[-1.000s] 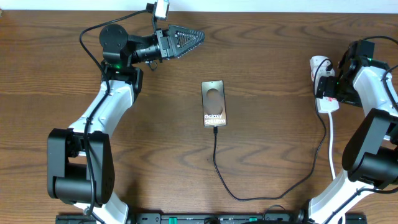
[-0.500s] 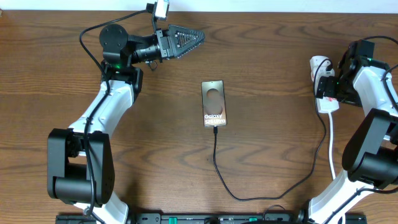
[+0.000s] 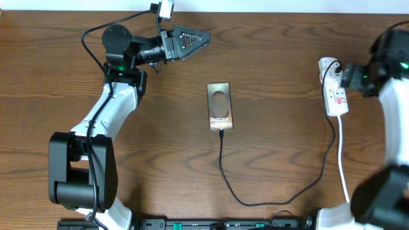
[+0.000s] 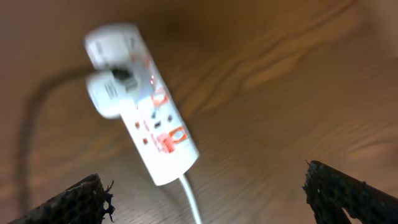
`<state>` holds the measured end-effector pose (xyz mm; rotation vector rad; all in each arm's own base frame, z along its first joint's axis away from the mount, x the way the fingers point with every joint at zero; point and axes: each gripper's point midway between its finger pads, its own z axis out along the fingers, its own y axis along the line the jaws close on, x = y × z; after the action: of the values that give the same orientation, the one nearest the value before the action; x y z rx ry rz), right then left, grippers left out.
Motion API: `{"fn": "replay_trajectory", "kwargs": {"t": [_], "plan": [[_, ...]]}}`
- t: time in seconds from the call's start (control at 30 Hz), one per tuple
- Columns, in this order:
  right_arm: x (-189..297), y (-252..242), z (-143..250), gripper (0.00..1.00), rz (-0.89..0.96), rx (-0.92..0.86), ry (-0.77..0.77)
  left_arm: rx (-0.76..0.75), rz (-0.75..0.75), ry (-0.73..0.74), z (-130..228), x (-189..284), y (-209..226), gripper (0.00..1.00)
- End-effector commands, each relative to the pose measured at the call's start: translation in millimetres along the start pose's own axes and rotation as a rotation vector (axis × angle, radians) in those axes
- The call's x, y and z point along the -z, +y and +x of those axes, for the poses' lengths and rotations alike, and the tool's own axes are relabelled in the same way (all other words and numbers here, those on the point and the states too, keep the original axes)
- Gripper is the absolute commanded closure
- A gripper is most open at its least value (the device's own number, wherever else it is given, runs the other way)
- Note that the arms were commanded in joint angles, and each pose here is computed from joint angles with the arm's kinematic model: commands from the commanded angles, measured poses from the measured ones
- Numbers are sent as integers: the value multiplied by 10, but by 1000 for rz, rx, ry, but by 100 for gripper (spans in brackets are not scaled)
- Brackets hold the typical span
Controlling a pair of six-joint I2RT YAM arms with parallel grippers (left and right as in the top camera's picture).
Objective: Plug charger to phone and switch on socket
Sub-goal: 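Lift the right gripper off the power strip and pull back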
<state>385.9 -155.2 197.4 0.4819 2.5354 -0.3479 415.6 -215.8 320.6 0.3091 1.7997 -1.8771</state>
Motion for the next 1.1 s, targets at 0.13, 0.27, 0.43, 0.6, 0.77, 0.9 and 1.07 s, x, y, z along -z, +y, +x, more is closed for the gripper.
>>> {"fn": "replay_trajectory", "kwargs": {"t": [0.13,0.27,0.43,0.6,0.77,0.9,1.07], "plan": [[484,-225,-170,1,32,-37,-126,-39,7,-10,-50,11,-108,7],[469,-222,-146,1,32,-36,-119,-39,7,-10,-50,11,-108,7],[393,-165,1,1,26,-21,-85,-39,7,-10,-50,11,-108,7],[356,-2,324,1,9,31,-40,-39,7,-10,-50,11,-108,7],[366,361,145,1,-90,85,-256,-39,7,-10,-50,11,-108,7],[513,939,-118,1,-281,224,-530,-39,7,-10,-50,11,-108,7],[627,1378,37,1,-428,303,-642,-39,7,-10,-50,11,-108,7]]}}
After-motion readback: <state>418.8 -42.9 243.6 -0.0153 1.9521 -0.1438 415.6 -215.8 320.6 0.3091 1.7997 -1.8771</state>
